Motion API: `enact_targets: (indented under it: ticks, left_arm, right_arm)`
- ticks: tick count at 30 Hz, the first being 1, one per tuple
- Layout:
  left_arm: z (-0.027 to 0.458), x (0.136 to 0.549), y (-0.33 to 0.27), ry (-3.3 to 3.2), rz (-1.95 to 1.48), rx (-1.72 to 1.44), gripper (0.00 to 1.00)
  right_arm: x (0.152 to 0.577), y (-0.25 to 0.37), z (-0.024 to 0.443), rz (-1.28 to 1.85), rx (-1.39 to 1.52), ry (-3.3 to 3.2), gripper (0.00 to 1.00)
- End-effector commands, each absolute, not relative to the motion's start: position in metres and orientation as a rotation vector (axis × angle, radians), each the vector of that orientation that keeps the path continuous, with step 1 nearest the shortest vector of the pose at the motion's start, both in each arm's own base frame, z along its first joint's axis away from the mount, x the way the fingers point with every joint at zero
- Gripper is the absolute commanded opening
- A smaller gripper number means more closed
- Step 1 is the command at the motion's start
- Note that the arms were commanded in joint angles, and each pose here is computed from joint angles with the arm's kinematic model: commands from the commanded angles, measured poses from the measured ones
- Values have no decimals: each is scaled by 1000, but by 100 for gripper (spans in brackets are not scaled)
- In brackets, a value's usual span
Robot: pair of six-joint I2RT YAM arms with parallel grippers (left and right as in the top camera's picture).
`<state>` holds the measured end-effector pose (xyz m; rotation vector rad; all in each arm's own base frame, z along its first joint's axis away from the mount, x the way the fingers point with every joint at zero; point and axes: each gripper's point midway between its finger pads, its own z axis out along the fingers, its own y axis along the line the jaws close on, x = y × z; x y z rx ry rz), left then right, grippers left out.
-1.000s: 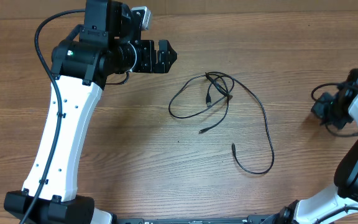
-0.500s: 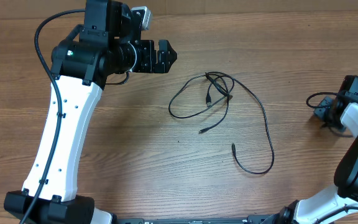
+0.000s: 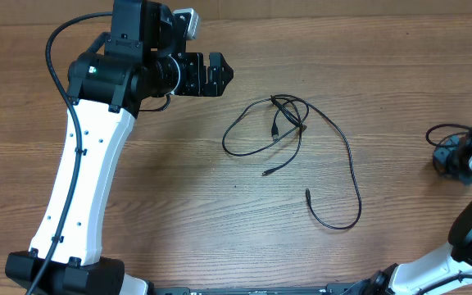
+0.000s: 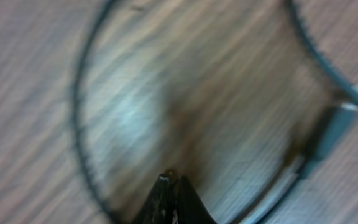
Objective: Untangle cables
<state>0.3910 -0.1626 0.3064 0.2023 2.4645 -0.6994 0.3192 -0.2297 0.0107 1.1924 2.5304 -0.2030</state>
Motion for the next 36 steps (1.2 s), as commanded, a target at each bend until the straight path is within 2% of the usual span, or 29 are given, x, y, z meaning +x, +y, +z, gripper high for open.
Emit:
enact_targets:
  ticks: [1, 3, 7, 12, 15, 18, 21, 23, 26, 31, 36]
  left_arm:
    - [311, 394, -163, 2453, -707, 196, 100]
    - [311, 394, -163, 2453, -707, 197, 100]
    - [311, 394, -163, 2453, -707, 196, 100]
    - [311, 394, -163, 2453, -707, 196, 100]
    - [311, 394, -163, 2453, -707, 197, 99]
    - [311, 394, -163, 2453, -707, 196, 99]
    - [311, 394, -163, 2453, -707, 196, 100]
    - [311, 394, -163, 2453, -707, 196, 99]
    - [311, 394, -163, 2453, -707, 196, 100]
    - [311, 394, -163, 2453, -707, 196, 100]
    - [311, 394, -163, 2453, -707, 196, 100]
  right_arm:
    - [368, -213, 67, 3, 1066, 2433, 4]
    - [381, -193, 89, 113, 997, 2425, 4]
    - [400, -133, 118, 391, 825, 2427, 13]
    - [403, -45, 127, 750, 636, 2502, 24]
    - [394, -4, 124, 831, 555, 2581, 32]
    - [383, 34, 120, 871, 455, 2665, 44]
    - [377, 73, 119, 883, 247, 2708, 65]
    - [374, 98, 120, 872, 24, 2701, 70]
    - [373, 131, 122, 836, -242, 2652, 72]
    - [389, 155, 126, 703, -422, 2551, 68]
    - [404, 164, 123, 473, -679, 2434, 53]
